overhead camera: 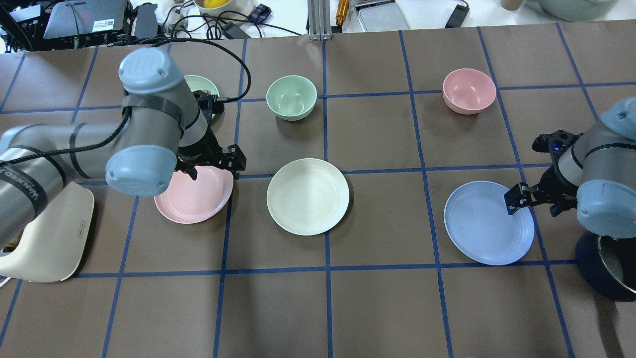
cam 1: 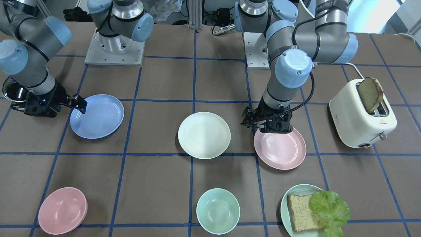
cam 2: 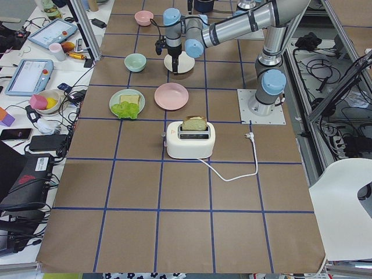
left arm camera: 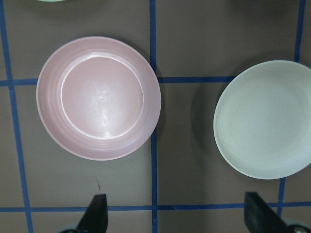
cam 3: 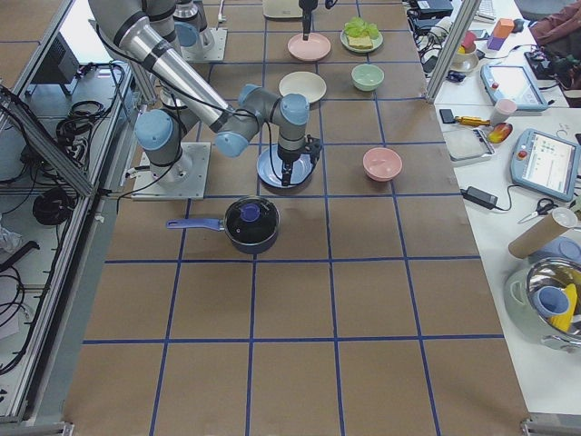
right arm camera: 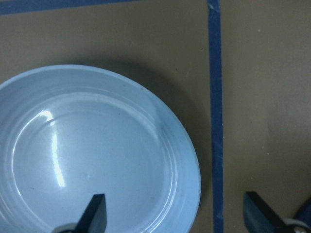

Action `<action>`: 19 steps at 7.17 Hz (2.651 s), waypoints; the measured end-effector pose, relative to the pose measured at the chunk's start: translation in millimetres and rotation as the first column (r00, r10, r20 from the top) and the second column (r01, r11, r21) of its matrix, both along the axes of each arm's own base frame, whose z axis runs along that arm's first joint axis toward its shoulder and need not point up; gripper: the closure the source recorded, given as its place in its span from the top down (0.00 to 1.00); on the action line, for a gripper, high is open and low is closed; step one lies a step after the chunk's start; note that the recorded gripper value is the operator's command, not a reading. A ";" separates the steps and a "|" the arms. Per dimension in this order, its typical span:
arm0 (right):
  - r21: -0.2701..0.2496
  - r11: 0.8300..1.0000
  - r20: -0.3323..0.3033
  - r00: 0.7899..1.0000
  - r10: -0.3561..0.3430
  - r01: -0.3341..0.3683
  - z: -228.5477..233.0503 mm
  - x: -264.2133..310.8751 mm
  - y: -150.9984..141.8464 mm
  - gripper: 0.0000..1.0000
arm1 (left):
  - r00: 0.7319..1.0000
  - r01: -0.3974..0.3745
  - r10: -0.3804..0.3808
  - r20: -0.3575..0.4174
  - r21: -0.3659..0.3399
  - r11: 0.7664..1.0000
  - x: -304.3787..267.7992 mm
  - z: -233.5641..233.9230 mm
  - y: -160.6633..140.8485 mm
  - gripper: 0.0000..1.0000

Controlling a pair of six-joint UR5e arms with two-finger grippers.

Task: Stack three plates with pink and blue
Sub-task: 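Grasp the pink plate rim with the left gripper while the right grasps the blue plate, then lift the pink plate with the left gripper and lower it onto the cream plate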

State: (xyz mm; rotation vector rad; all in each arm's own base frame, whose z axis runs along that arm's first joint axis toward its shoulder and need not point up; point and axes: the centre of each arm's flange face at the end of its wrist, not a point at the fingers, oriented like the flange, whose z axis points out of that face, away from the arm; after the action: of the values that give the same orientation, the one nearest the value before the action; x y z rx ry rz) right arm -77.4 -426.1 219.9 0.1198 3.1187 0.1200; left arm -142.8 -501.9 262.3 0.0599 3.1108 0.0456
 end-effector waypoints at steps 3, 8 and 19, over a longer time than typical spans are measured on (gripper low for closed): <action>0.030 0.999 0.023 0.999 -0.035 0.034 -23.3 -12.6 2.0 0.57 | 0.997 0.071 -0.071 0.024 0.028 0.997 -3.8 -68.3 -2.0 0.00; 0.063 0.994 0.047 0.994 -0.095 0.092 -37.7 -30.2 17.6 0.23 | 0.993 0.116 -0.116 0.029 -0.007 0.993 -14.1 -67.3 -4.4 0.00; 0.018 0.996 0.071 0.993 -0.091 0.090 26.5 -46.6 -18.0 0.00 | 0.994 0.087 -0.081 0.073 -0.088 0.992 -268.1 7.8 11.7 0.00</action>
State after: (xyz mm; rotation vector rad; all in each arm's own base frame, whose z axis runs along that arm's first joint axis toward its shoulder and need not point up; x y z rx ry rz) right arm -124.0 -444.0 246.3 0.2507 3.0345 0.1428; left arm -410.9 -490.2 270.1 0.1825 3.0324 -0.0933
